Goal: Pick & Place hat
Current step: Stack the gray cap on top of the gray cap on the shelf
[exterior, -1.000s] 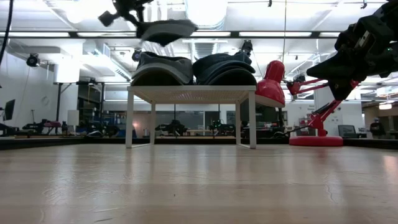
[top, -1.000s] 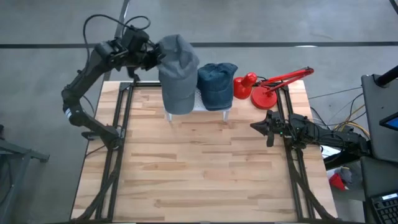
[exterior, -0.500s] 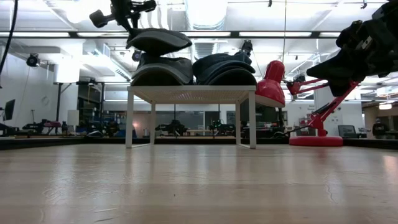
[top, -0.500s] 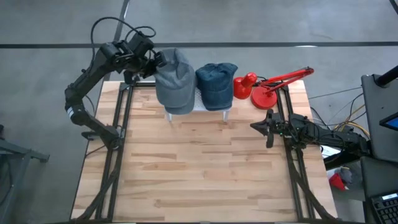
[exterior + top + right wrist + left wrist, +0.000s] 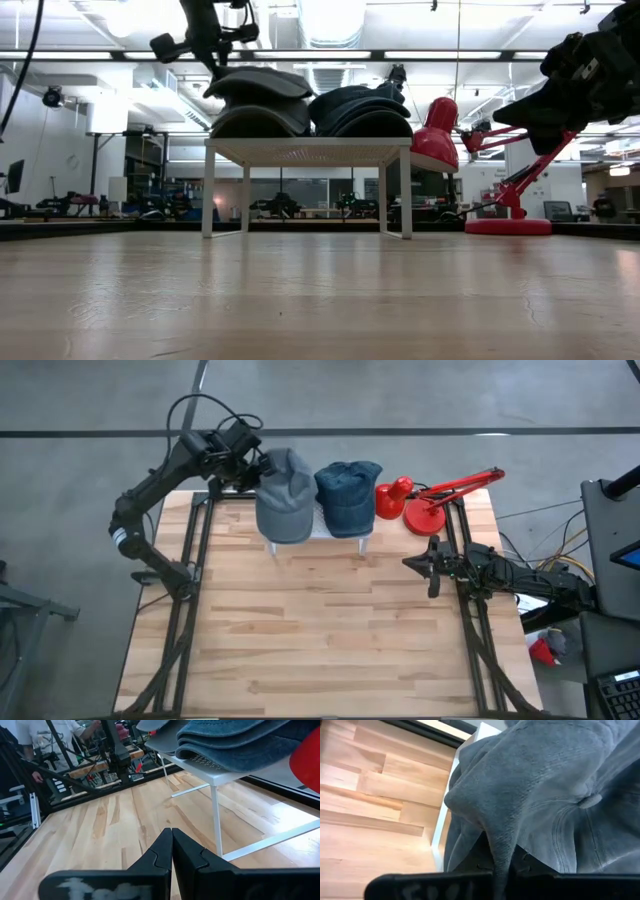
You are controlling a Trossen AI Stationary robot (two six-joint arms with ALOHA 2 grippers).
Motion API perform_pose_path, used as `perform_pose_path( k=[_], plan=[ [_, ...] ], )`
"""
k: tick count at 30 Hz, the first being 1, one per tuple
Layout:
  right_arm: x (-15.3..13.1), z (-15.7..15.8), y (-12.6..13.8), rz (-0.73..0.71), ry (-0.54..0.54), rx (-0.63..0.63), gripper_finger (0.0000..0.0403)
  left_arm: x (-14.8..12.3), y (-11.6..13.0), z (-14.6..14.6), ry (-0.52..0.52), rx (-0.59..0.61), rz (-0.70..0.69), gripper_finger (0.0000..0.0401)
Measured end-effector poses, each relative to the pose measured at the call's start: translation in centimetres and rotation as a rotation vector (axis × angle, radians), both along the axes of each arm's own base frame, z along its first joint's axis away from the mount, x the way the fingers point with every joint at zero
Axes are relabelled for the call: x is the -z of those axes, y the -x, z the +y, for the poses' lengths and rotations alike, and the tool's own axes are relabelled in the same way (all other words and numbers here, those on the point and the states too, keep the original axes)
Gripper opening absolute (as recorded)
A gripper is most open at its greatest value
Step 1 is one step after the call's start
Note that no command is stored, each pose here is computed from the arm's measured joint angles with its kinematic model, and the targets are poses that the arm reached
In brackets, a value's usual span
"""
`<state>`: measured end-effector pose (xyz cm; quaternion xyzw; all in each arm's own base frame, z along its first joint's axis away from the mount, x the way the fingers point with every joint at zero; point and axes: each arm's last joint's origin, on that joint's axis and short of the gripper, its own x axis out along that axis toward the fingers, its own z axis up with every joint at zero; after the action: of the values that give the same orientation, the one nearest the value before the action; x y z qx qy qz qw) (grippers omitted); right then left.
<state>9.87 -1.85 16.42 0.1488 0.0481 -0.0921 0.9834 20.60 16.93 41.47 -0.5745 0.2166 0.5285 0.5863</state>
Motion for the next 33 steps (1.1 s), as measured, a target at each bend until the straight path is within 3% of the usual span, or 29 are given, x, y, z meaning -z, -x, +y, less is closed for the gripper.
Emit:
perform_pose_path(
  k=[10,16,33],
  plan=[
    [0.0,0.0,0.0,0.000,0.000,0.000,0.0008,2.2,-0.8,0.6,0.013,0.004,0.008,0.0005],
    [0.0,0.0,0.0,0.000,0.000,0.000,0.0008,2.4,-1.0,0.8,-0.001,0.025,0.009,0.0028],
    [0.0,0.0,0.0,-0.001,-0.001,0.000,0.0008,1.0,-0.7,0.5,-0.086,0.137,0.009,0.0176]
  ],
)
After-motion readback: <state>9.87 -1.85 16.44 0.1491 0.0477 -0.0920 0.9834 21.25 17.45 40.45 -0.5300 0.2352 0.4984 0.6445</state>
